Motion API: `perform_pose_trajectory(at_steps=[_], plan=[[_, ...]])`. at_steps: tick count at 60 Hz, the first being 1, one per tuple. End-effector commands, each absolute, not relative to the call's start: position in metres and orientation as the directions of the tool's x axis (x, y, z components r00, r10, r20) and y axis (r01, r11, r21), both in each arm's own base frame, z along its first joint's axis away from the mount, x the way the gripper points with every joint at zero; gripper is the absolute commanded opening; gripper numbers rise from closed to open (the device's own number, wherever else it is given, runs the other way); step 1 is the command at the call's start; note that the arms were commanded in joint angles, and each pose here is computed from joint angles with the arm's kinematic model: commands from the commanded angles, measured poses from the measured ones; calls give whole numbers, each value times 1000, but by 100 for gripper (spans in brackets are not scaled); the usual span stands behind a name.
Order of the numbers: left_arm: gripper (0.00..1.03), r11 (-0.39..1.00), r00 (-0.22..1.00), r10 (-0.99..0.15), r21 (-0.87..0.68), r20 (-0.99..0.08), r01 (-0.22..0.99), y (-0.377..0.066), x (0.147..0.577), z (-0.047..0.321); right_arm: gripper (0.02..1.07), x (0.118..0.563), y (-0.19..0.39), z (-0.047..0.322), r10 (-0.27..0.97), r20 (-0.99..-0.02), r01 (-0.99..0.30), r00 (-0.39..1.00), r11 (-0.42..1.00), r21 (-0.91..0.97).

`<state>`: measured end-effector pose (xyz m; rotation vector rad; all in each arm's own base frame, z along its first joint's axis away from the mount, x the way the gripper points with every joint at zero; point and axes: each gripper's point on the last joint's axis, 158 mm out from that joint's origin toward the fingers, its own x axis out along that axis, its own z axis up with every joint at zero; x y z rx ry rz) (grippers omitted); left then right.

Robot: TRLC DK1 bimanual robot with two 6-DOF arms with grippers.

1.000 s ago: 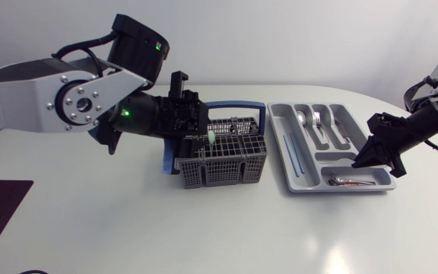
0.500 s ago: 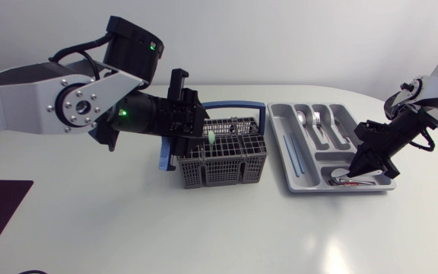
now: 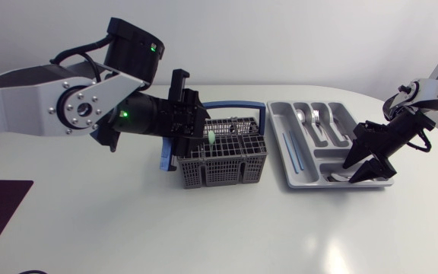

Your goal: Unload the cutlery basket into the drawer organizer.

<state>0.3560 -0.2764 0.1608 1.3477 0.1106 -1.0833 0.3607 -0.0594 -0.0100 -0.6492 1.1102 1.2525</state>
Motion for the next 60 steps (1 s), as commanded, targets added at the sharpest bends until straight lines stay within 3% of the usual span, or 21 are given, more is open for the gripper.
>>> perform_pose_trajectory(at_steps=[1, 21, 25, 31, 38, 48, 60], plan=[[55, -202, 517, -557, 709, -650, 675, -277, 349, 145, 103, 375, -67, 10, 408, -912, -963, 32, 257, 81], [55, -264, 512, -556, 722, -655, 639, -279, 339, 132, 103, 340, -42, 70, 495, -852, -963, 174, 267, -41], [54, -222, 549, -533, 733, -644, 644, -282, 347, 139, 103, 330, -33, 75, 512, -837, -961, 192, 269, -55], [54, -22, 530, -454, 603, -716, 797, -296, 355, 145, 103, 315, -19, 85, 543, -810, -958, 222, 276, -77], [54, 212, 522, -407, 478, -750, 852, -309, 355, 158, 103, 301, -6, 95, 577, -778, -953, 248, 291, -89], [54, 489, 486, -338, 291, -806, 822, -310, 373, 151, 103, 299, 1, 118, 626, -711, -928, 321, 356, -105], [54, 649, 463, -274, 193, -843, 736, -300, 379, 137, 102, 292, 2, 134, 609, -656, -870, 447, 467, -159]])
